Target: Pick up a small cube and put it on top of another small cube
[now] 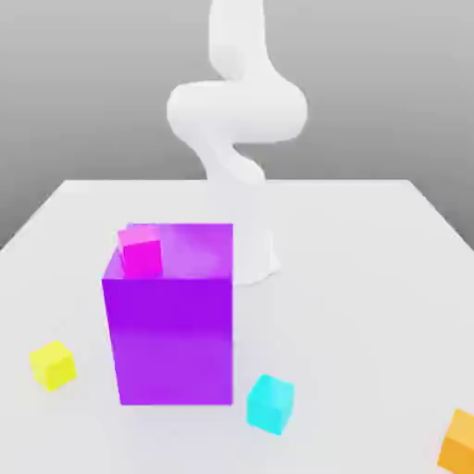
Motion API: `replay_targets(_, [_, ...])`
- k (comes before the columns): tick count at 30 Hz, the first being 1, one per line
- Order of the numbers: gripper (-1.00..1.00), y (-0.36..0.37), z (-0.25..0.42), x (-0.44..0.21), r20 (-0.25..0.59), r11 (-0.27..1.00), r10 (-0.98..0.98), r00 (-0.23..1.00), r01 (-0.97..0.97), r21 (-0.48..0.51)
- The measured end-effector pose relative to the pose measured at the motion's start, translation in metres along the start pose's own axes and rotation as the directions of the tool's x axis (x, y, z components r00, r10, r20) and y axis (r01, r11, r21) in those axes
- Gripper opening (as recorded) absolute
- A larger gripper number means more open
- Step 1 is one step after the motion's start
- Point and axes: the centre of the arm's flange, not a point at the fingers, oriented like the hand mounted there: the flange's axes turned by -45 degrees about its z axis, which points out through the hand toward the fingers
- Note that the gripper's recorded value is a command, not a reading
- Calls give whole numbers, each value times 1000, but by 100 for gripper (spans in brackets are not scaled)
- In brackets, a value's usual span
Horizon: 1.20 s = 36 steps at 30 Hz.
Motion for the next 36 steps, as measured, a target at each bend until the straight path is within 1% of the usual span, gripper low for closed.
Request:
replay_targets(8, [0, -67, 135, -4, 182, 975, -221, 958, 210, 77])
replay_targets(16, [0, -144, 258, -52, 318, 895, -442, 839, 392, 210])
replay_targets(20, [0, -193, 311, -94, 358, 827, -559, 748, 474, 302])
replay_targets(24, [0, -225, 361, -142, 393, 762, -646, 655, 521, 385])
replay_targets(30, [0, -276, 421, -232, 407, 643, -765, 499, 564, 518])
replay_targets(34, [0, -284, 464, -277, 406, 627, -779, 478, 566, 536])
replay_targets(35, [-100, -284, 471, -284, 406, 626, -779, 477, 566, 537])
replay_targets(36, [-100, -284, 471, -284, 406, 626, -779, 477, 566, 537])
